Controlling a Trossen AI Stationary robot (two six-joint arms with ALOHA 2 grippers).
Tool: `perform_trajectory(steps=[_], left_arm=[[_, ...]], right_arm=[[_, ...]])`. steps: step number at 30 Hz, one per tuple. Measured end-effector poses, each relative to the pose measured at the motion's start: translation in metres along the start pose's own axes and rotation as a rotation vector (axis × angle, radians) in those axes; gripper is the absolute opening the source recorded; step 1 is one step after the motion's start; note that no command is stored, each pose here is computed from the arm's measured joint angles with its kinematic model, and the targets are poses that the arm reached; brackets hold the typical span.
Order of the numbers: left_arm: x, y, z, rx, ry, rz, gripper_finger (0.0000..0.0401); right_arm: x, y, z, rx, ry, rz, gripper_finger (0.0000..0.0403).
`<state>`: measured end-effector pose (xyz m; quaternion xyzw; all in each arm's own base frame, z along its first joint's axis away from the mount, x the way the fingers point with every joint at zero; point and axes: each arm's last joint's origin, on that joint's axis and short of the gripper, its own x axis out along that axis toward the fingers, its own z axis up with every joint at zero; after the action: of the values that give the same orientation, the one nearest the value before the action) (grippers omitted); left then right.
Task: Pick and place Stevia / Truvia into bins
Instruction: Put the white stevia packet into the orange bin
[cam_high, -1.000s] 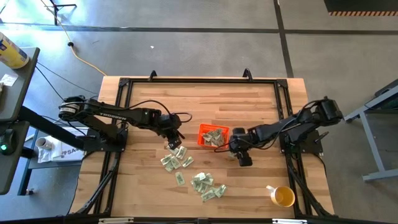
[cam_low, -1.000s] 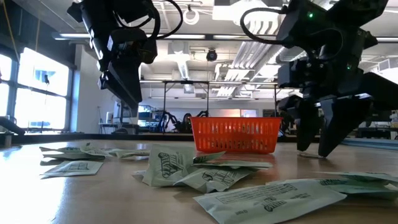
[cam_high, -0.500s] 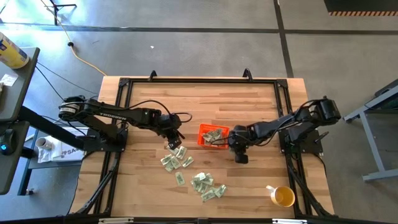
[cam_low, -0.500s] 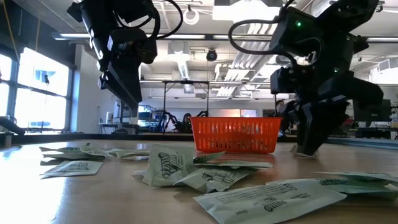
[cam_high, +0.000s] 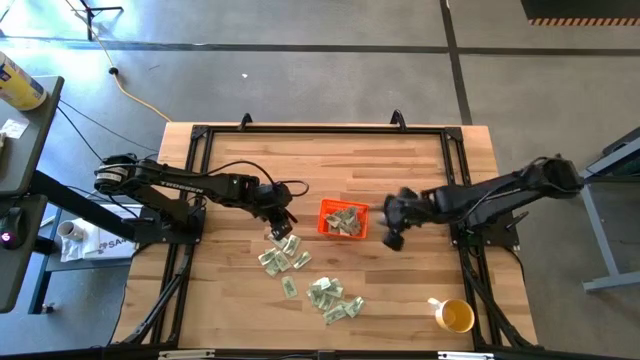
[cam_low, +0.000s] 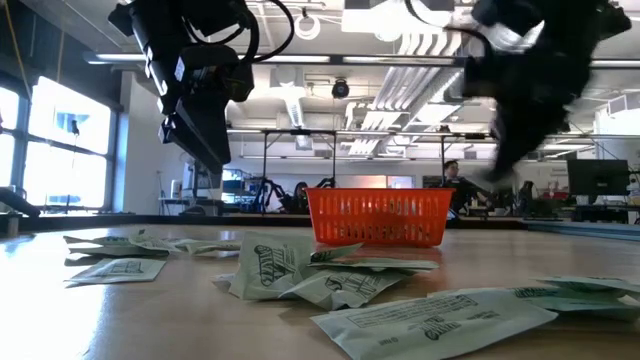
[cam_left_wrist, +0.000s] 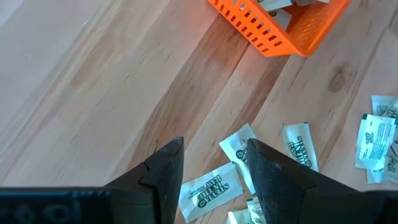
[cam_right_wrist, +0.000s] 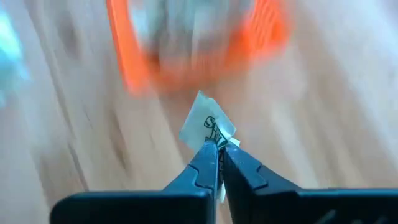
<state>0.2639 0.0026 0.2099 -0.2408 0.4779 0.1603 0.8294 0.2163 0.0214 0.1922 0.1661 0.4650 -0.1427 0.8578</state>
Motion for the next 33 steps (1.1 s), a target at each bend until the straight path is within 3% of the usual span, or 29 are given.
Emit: perform_trajectory(steps=[5, 12, 18, 23, 25, 30, 33], left_arm=[[0.000, 0.000, 0.000, 0.000, 0.002, -0.004, 0.0211], [0.000, 0.000, -0.002, -0.054, 0.048, -0.038, 0.0211], [-0.001, 0.004, -0.010, -0.156, 0.131, 0.013, 0.0211], [-0.002, 0.009, -0.016, -0.170, 0.183, 0.077, 0.0211], [-0.001, 0.007, -0.018, -0.111, 0.174, 0.074, 0.0211], [0.016, -0.007, -0.034, 0.264, 0.153, 0.019, 0.0211], [0.028, -0.010, -0.046, 0.414, 0.163, 0.022, 0.0211]], right_arm=[[0.002, -0.003, 0.026, 0.093, -0.189, 0.080, 0.0004], [0.038, 0.000, 0.043, 0.121, -0.204, 0.243, 0.0036], [0.051, -0.008, 0.048, 0.195, -0.209, 0.234, 0.0105], [0.035, -0.011, 0.053, 0.183, -0.253, 0.275, 0.0180], [0.025, -0.009, 0.054, 0.147, -0.279, 0.264, 0.0203], [0.006, -0.009, 0.047, -0.046, -0.289, 0.231, 0.0239], [-0.002, -0.007, 0.043, -0.142, -0.288, 0.222, 0.0249]])
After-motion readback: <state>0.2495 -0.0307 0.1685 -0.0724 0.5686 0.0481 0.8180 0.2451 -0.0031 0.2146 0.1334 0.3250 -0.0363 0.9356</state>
